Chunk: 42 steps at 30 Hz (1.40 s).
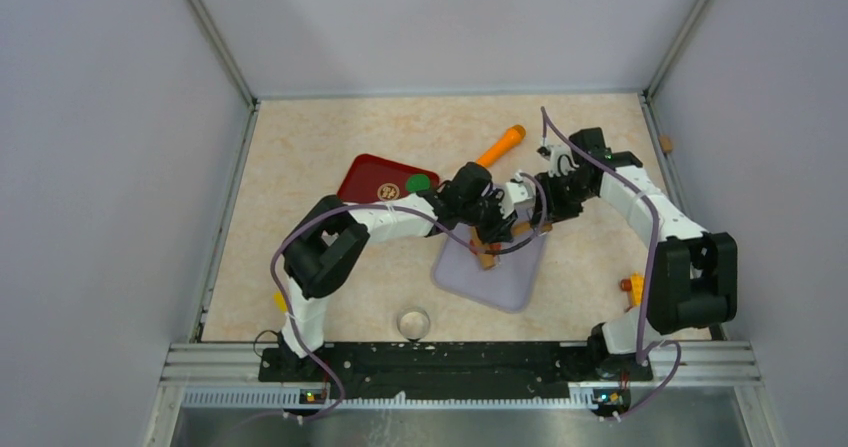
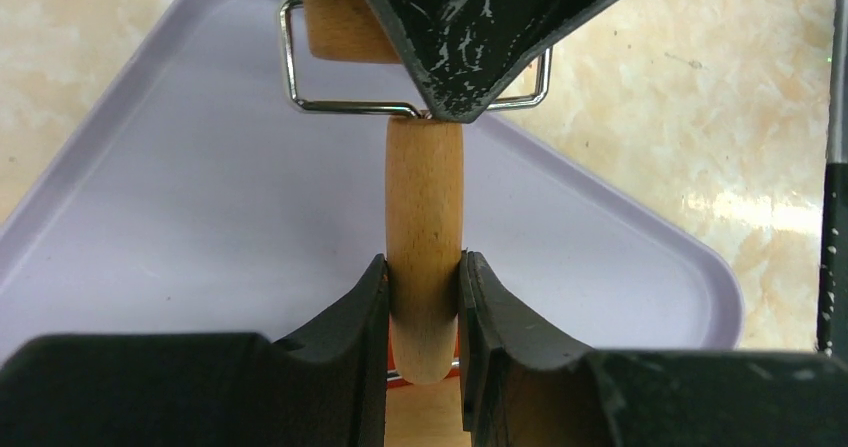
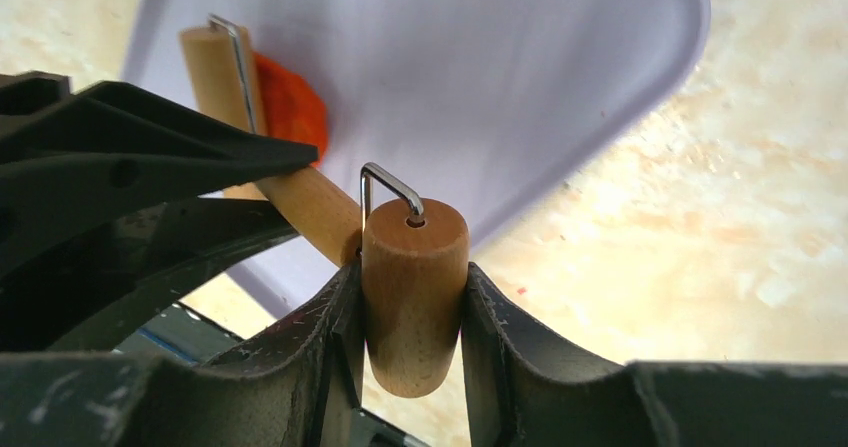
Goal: Roll out the dumpling wrappers from the dough
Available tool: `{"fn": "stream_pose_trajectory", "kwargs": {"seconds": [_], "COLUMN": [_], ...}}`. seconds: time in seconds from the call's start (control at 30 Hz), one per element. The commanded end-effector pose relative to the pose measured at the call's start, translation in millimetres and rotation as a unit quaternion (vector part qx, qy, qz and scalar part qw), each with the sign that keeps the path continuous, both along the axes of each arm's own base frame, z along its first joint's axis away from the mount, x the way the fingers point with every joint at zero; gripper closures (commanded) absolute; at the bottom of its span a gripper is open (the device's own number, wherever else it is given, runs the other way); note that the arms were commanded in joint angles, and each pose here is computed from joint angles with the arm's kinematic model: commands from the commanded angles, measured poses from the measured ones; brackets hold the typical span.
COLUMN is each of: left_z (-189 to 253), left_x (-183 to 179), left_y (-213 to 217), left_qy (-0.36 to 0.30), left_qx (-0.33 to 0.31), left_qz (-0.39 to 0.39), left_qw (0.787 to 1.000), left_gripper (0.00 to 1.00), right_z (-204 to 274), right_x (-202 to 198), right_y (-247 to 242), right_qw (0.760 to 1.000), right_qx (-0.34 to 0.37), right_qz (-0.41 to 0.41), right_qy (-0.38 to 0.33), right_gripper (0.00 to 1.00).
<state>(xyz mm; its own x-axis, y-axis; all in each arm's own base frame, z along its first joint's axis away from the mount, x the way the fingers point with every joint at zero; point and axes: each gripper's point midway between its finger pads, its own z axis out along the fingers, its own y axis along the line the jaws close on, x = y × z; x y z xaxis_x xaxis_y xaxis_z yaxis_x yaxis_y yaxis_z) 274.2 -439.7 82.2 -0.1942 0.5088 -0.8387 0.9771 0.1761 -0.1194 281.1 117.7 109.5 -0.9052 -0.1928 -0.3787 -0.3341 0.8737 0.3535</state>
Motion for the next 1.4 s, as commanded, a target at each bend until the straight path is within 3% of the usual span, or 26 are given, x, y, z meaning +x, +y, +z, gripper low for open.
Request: {"fn": "stream_pose_trajectory", "kwargs": {"seconds": [0.0,0.23,0.43,0.77,0.9,1.0,1.23,1.37], "left_z": [-7.8,-11.9,3.6,81.9,94.7,94.0,97.0,100.8], "left_x": [22.8,13.2,12.6,0.8,-2.6,-1.4,2.6,4.0], "left_y": [-30.6,-50.3,-65.9,-52.2,-41.8,-38.3,-39.6,-42.6], "left_qy": [-0.034,-0.018,-0.027,-0.037,-0.048,-0.056,-0.068,-0.069], "left_qx": [-0.035,-0.047,-0.07,-0.095,-0.097,-0.094,-0.099,-0.107], "left_qz": [0.021,0.012,0.003,-0.016,-0.024,-0.029,-0.028,-0.028], "left_qw": [0.999,0.999,0.997,0.995,0.994,0.994,0.992,0.991], "left_gripper": [1.0,1.0,1.0,1.0,1.0,1.0,1.0,1.0], "right_z": [-13.4,-15.9,10.6,82.3,73.6,63.1,40.1,36.4], "right_x": [-9.8,-9.4,-8.6,-27.6,-31.9,-30.8,-24.6,-23.7], "right_y": [-21.8,-39.0,-38.6,7.3,11.8,12.7,3.5,3.4], "right_qw": [0.999,0.998,0.999,0.992,0.991,0.99,0.994,0.994], "right_qx": [-0.037,-0.046,-0.026,0.122,0.137,0.141,0.106,0.105], "right_qz": [-0.008,-0.037,-0.047,-0.001,-0.003,-0.006,-0.019,-0.02], "right_qy": [0.02,0.022,0.002,-0.025,-0.008,0.003,0.024,0.026], "right_gripper": [1.0,1.0,1.0,1.0,0.69,0.59,0.58,0.72]}}
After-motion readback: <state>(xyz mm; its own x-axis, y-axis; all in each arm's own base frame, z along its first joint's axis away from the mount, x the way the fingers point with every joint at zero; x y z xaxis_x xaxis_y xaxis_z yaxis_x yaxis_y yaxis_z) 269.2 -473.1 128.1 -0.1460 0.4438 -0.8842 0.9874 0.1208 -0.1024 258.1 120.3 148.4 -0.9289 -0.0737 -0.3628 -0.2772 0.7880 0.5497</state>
